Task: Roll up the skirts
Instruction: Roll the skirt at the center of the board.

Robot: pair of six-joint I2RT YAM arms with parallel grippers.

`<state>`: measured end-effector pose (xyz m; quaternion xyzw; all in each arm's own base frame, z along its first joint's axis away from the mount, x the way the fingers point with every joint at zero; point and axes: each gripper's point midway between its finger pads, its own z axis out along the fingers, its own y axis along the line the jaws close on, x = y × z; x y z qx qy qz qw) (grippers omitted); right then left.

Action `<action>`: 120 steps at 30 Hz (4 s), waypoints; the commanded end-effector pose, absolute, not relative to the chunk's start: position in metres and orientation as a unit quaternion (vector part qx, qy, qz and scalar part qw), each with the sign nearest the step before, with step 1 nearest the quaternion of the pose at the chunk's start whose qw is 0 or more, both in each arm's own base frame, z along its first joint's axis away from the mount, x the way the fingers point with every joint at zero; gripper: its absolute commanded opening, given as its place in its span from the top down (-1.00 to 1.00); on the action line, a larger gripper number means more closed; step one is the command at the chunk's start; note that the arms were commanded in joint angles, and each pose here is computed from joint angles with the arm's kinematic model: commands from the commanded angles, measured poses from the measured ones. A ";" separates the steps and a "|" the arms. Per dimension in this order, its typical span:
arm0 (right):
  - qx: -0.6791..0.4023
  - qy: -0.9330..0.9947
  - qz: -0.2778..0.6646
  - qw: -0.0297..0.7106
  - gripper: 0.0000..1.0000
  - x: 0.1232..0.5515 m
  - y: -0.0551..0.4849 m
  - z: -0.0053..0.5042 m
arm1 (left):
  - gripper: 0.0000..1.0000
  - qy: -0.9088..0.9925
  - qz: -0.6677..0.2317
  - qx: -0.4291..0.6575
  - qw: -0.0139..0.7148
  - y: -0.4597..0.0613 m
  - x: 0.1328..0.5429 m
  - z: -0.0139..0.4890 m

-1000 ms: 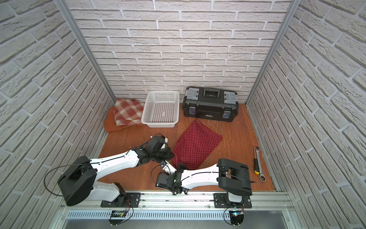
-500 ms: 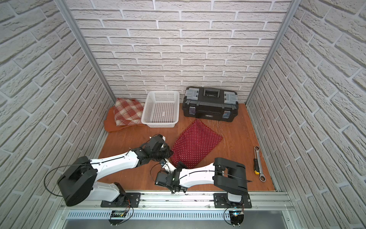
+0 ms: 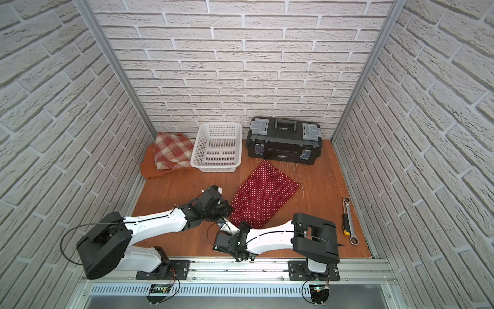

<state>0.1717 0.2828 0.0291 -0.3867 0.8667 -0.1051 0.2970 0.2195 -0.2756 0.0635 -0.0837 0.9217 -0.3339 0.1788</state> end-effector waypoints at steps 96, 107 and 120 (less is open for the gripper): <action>-0.385 0.803 -0.180 0.417 0.41 0.179 0.277 0.051 | 1.00 0.873 -0.436 -0.203 0.085 -0.267 0.151 0.071; -0.454 0.803 -0.159 0.352 0.95 0.164 0.290 0.035 | -0.51 0.875 -0.401 -0.237 0.128 -0.223 0.158 0.074; -0.487 0.848 0.042 0.207 0.95 0.144 0.320 0.031 | -0.97 0.853 -0.357 -0.283 0.255 -0.131 0.179 0.088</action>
